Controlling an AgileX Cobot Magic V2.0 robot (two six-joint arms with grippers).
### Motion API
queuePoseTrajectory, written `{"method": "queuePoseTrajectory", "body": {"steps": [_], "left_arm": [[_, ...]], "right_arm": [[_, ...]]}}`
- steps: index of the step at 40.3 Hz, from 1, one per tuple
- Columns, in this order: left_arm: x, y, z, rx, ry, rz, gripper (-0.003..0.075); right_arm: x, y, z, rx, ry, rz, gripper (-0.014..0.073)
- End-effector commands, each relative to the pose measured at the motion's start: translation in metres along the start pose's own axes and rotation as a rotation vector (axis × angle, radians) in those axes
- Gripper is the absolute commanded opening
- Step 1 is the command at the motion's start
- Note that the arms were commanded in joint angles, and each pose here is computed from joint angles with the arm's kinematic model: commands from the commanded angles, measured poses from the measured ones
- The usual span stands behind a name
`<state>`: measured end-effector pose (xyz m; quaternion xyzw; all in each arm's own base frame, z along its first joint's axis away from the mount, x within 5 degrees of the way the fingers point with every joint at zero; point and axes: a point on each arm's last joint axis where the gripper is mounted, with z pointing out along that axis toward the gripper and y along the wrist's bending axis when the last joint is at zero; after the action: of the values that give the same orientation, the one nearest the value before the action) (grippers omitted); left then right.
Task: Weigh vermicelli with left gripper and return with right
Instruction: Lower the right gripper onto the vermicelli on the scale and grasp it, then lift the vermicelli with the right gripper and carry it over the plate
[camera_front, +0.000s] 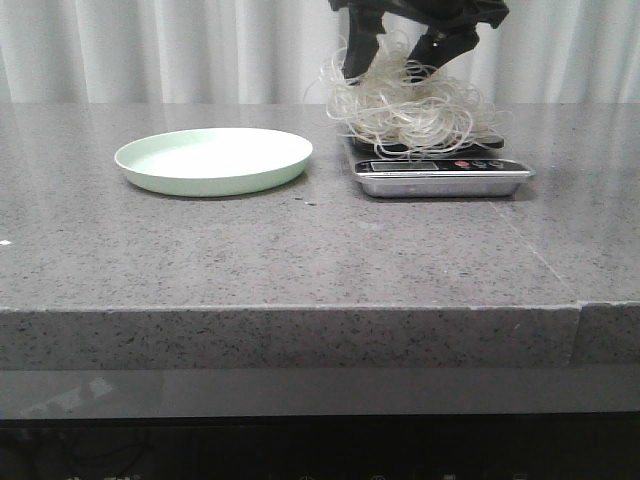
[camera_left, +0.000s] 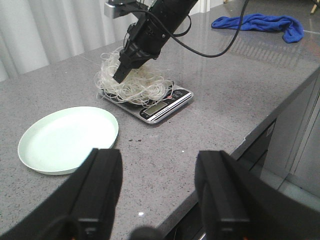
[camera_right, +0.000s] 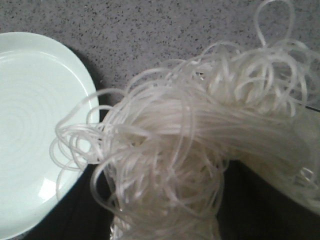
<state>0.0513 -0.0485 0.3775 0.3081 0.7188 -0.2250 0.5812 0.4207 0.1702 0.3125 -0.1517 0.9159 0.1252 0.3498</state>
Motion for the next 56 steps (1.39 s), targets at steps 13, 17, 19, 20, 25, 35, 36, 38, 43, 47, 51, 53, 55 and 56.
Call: {"method": "queuePoseTrajectory", "body": {"steps": [13, 17, 19, 20, 25, 35, 36, 38, 43, 47, 51, 53, 55, 56], "left_arm": [[-0.013, -0.001, -0.002, 0.015, -0.086, -0.014, 0.0427], [-0.013, -0.001, -0.002, 0.015, -0.086, -0.014, 0.0427], [-0.013, -0.001, -0.002, 0.015, -0.086, -0.014, 0.0427], [-0.013, -0.001, -0.002, 0.015, -0.086, -0.014, 0.0427], [-0.013, -0.001, -0.002, 0.015, -0.086, -0.014, 0.0427], [-0.013, -0.001, -0.002, 0.015, -0.086, -0.014, 0.0427], [-0.013, -0.001, -0.002, 0.015, -0.086, -0.014, 0.0427], [-0.013, -0.001, -0.002, 0.015, -0.086, -0.014, 0.0427], [-0.013, -0.001, -0.002, 0.015, -0.086, -0.014, 0.0427], [-0.013, -0.001, -0.002, 0.015, -0.086, -0.014, 0.0427], [-0.013, -0.001, -0.002, 0.015, -0.086, -0.014, 0.0427], [-0.013, -0.001, -0.002, 0.015, -0.086, -0.014, 0.0427], [-0.013, -0.001, -0.002, 0.016, -0.086, -0.016, 0.0427], [-0.013, -0.001, -0.002, 0.016, -0.086, -0.016, 0.0427]], "right_arm": [[-0.019, 0.005, -0.03, -0.011, -0.11, -0.012, 0.0165], [-0.021, 0.006, -0.034, -0.012, -0.118, -0.013, 0.0165], [-0.023, 0.006, -0.039, -0.013, -0.129, -0.015, 0.0165], [-0.024, 0.007, -0.042, -0.014, -0.135, -0.015, 0.0165], [-0.035, 0.012, -0.066, -0.024, -0.172, -0.027, 0.0165], [-0.065, 0.042, -0.115, -0.081, -0.309, -0.083, 0.0165], [-0.068, 0.048, -0.121, -0.092, -0.333, -0.092, 0.0165], [-0.072, 0.056, -0.128, -0.107, -0.377, -0.105, 0.0165], [-0.083, 0.082, -0.148, -0.163, -0.506, -0.142, 0.0165], [-0.086, 0.101, -0.157, -0.207, -0.584, -0.16, 0.0165], [-0.087, 0.118, -0.157, -0.244, -0.635, -0.172, 0.0165], [-0.087, 0.124, -0.155, -0.258, -0.65, -0.176, 0.0165], [-0.086, 0.13, -0.15, -0.268, -0.649, -0.18, 0.0165], [-0.085, 0.132, -0.146, -0.271, -0.642, -0.182, 0.0165]]}}
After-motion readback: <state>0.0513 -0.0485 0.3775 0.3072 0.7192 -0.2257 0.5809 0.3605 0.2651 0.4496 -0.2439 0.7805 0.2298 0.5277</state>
